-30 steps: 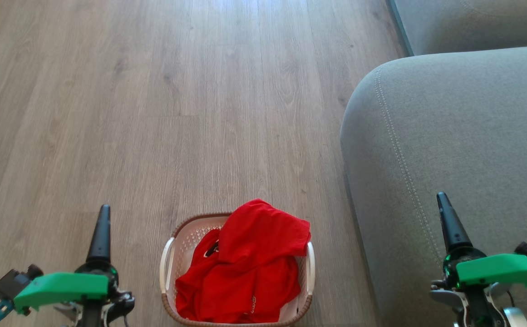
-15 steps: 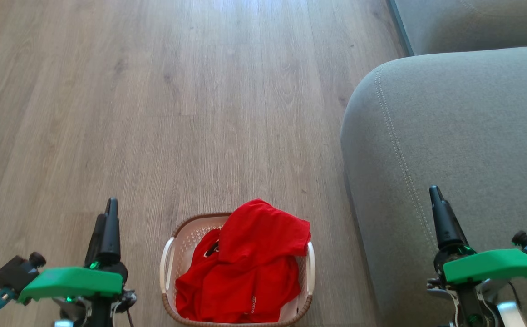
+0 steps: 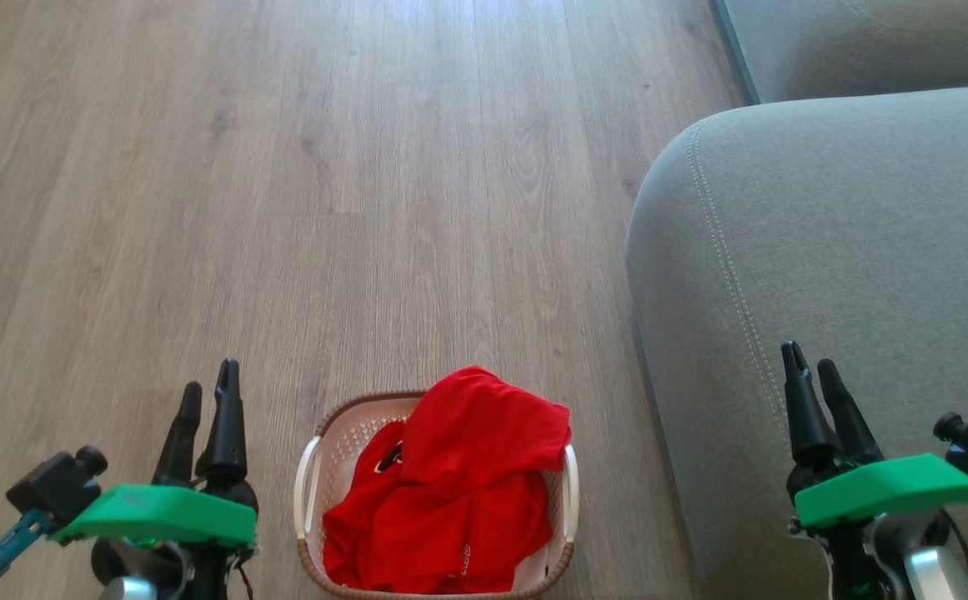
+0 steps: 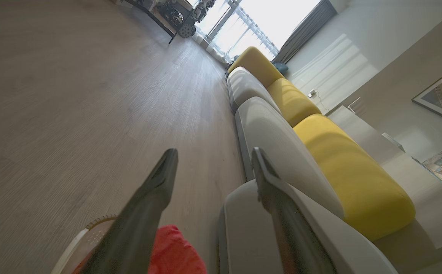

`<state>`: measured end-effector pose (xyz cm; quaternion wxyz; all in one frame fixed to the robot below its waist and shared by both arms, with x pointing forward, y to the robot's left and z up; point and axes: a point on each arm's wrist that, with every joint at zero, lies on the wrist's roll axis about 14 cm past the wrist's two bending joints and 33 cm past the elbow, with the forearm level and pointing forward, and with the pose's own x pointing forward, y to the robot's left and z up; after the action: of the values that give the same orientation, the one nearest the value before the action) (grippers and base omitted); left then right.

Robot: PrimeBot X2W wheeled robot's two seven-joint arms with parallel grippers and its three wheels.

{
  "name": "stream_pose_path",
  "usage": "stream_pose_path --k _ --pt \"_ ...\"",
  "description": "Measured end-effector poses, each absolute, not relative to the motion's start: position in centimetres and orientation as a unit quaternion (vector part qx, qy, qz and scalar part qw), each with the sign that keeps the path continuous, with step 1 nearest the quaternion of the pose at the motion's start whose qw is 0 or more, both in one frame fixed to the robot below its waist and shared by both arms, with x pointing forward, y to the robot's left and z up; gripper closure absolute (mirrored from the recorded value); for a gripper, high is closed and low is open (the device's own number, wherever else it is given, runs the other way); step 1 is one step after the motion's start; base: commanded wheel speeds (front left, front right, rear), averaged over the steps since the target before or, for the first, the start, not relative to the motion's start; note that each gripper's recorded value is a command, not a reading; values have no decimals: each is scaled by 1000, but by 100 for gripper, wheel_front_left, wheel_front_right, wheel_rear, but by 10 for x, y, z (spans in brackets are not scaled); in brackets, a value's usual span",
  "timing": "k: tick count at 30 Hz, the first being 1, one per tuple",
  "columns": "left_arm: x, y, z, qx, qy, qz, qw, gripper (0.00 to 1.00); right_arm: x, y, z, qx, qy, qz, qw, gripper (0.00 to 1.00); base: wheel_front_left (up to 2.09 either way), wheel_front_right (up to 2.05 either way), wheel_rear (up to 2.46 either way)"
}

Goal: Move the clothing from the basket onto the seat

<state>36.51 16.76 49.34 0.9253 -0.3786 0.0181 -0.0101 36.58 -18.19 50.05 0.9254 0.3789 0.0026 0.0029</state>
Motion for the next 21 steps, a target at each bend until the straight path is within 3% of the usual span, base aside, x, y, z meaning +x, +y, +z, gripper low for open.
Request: stream_pose_path --k 21 --pt "366 162 508 -255 -12 -30 966 0 366 -175 508 253 -16 21 967 0 0 0 0"
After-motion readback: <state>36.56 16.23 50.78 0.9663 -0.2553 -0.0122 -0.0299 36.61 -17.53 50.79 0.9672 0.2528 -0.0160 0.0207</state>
